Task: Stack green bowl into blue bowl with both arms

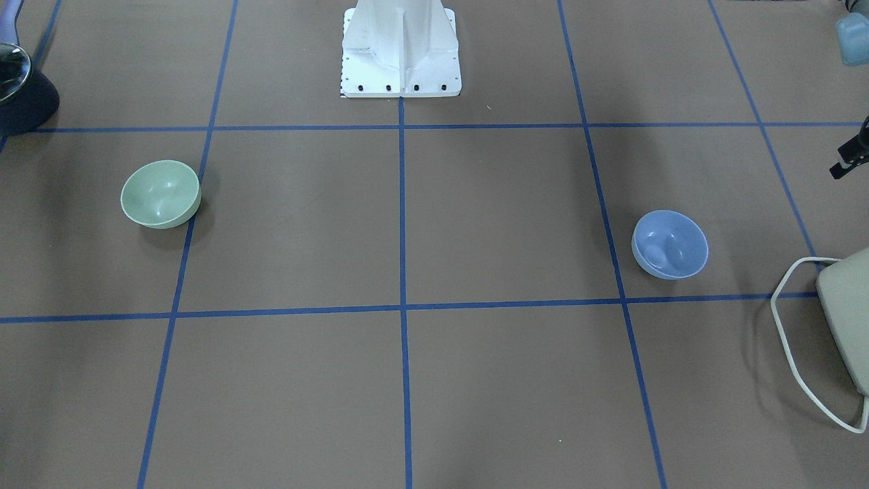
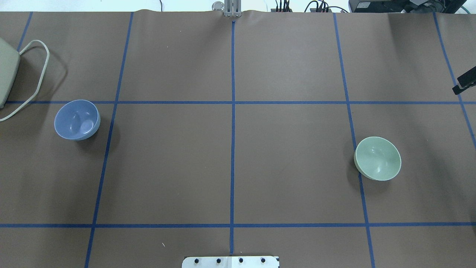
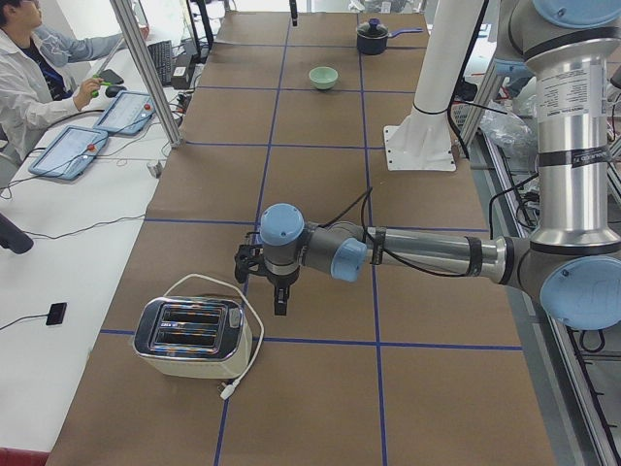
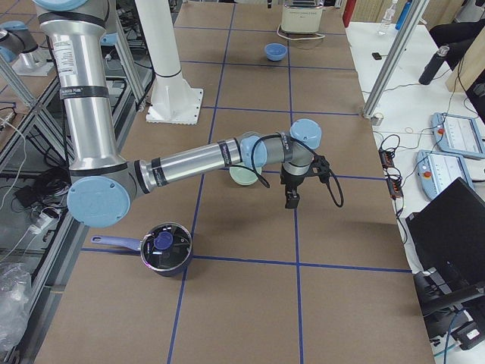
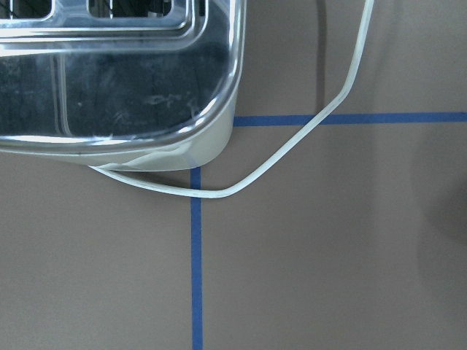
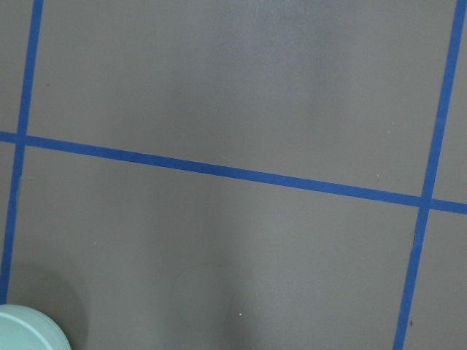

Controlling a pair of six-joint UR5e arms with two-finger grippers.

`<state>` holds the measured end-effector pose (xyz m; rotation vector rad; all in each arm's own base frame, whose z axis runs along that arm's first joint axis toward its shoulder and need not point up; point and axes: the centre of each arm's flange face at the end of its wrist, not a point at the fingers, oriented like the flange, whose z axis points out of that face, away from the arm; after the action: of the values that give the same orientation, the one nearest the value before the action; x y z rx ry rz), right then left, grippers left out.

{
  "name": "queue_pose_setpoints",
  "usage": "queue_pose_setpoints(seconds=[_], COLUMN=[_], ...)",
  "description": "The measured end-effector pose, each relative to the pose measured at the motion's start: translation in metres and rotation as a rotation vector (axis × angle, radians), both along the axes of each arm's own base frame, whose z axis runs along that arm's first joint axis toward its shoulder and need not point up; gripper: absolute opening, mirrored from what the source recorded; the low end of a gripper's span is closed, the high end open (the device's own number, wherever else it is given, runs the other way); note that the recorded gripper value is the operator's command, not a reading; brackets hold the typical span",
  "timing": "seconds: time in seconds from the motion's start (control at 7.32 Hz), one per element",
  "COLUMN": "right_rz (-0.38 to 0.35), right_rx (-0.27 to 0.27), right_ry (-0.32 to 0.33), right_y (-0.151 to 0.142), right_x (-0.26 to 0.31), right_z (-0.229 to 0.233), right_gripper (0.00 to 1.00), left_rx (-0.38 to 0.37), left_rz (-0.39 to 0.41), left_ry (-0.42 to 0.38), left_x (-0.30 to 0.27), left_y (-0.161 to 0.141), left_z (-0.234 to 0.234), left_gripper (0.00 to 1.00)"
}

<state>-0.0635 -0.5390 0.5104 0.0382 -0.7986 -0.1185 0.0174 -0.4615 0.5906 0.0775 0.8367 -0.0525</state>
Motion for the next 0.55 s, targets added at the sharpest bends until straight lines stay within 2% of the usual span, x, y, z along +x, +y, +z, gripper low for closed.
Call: queue_pose_setpoints(seconds=[0.14, 0.41, 0.55], right_rz=[0.033, 0.027, 0.011], right_rx=[-0.011, 0.05, 0.068], right_ry=[-0.007, 0.026, 0.036], right_y=[-0.001, -0.006, -0.004], right_x=[-0.008, -0.041, -0.056], right_z=[-0.019, -0.057, -0.062], right_gripper=[1.0, 1.0, 1.0], left_rx=[-0.006, -0.012, -0.025], left_rz=[-0.017, -0.036, -0.035], left_ry=[0.01, 0.038, 0.053], left_x=[0.008, 0.039, 0.064], left_y=[-0.01, -0.037, -0.048], left_z=[-0.013, -0.051, -0.068], left_gripper=[1.0, 1.0, 1.0])
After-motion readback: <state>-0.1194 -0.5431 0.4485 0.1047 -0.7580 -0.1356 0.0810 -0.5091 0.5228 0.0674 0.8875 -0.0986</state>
